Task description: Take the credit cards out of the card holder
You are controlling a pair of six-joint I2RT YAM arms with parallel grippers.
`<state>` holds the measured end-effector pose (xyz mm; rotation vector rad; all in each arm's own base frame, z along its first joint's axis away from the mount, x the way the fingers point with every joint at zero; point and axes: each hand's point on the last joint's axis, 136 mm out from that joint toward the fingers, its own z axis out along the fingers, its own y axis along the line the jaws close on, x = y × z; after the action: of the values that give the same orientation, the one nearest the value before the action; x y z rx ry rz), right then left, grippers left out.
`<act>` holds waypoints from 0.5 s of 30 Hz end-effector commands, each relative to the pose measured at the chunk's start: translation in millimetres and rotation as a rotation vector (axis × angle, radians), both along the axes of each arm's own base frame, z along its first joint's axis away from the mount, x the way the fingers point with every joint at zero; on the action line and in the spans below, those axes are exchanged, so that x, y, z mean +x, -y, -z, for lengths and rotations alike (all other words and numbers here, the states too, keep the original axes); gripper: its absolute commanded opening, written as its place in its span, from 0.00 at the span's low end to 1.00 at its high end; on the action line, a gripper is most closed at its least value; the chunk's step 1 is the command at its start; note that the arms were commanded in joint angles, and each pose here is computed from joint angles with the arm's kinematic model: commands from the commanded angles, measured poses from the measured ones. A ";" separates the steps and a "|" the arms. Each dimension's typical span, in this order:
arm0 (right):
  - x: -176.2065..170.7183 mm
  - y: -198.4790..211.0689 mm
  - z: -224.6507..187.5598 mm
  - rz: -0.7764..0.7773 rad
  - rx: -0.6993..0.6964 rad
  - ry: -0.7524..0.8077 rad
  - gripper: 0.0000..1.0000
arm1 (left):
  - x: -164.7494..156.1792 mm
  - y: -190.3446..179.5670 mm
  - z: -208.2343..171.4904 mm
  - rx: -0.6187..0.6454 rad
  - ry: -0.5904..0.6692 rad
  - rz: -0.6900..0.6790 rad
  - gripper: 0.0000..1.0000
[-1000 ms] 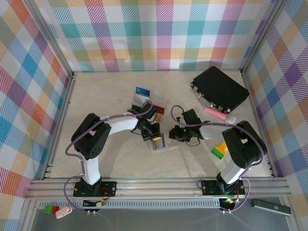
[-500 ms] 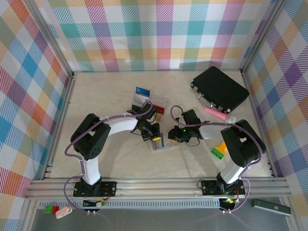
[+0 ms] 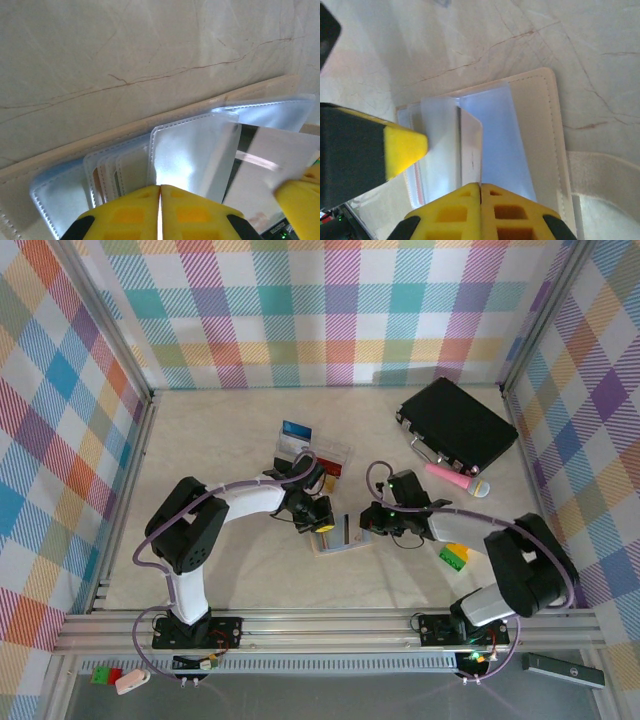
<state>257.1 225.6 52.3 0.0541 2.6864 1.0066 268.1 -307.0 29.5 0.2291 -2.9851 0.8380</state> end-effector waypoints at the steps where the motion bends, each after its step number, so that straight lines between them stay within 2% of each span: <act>1: -0.8 9.1 -10.5 -0.006 -0.029 0.048 0.04 | -14.0 -18.3 7.3 0.085 -0.029 -0.012 0.13; 8: -3.4 13.3 -38.2 -0.006 -0.017 0.109 0.01 | 3.5 -5.6 -34.5 -0.020 0.061 -0.048 0.23; 15: -4.1 -2.0 -85.3 -0.012 0.153 0.153 0.01 | 17.8 -20.7 -95.7 -0.210 0.210 -0.132 0.45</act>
<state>251.1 219.0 111.9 -0.0105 2.5316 1.0535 277.0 -291.8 93.3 0.3268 -3.0553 1.0692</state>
